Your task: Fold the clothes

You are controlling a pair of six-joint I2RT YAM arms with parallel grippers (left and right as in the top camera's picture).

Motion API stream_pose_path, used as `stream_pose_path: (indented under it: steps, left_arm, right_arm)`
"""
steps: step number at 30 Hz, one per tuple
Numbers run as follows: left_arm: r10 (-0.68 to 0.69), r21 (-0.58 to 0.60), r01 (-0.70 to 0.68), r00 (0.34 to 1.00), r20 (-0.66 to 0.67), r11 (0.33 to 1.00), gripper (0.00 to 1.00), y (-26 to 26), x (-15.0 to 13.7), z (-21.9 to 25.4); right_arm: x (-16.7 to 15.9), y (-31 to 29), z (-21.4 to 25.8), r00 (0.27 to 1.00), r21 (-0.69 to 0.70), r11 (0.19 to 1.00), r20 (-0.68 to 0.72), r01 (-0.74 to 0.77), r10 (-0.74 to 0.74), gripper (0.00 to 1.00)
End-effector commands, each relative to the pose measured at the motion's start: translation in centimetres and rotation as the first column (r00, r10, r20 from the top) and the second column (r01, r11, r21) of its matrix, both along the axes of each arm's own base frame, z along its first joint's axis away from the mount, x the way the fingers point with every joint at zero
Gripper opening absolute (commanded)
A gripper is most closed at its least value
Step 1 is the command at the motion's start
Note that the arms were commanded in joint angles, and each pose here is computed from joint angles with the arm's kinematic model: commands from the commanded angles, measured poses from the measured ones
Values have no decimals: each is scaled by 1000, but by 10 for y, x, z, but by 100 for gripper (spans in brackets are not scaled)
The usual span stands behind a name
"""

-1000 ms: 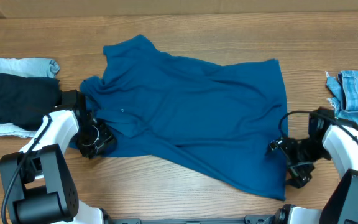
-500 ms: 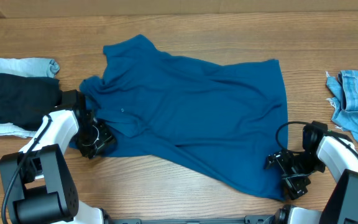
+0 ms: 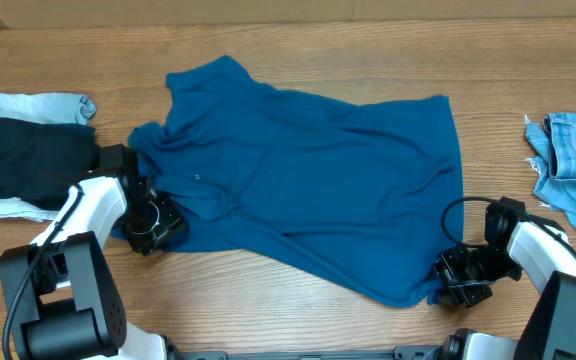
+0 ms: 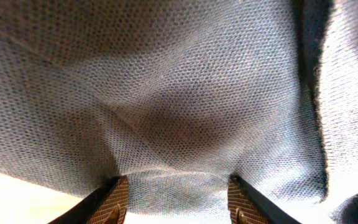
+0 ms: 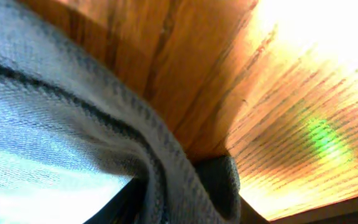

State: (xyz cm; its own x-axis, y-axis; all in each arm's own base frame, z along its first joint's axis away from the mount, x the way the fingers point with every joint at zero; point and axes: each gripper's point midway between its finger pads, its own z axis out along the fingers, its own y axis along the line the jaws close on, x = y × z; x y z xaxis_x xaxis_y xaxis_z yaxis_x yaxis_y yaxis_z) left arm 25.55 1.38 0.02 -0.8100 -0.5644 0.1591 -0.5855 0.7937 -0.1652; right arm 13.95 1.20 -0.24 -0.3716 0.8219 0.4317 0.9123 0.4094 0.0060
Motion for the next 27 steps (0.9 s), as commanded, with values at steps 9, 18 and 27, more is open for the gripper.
stream_pose_path:
  steps: [9, 18, 27]
  left_arm:
    - [-22, 29, 23, 1000, -8, 999, 56, 8, -4, -9]
    - [-22, 28, 22, 1000, -12, 999, 55, 8, -5, -9]
    - [-22, 20, 23, 999, -45, 1000, 53, 6, -13, -8]
  right_arm:
    - [36, 27, 50, 941, 149, 982, 333, -120, 65, 4]
    - [75, 26, 92, 877, 165, 980, 480, -108, 16, 4]
    - [110, -8, 66, 887, 43, 995, 451, 89, -99, 4]
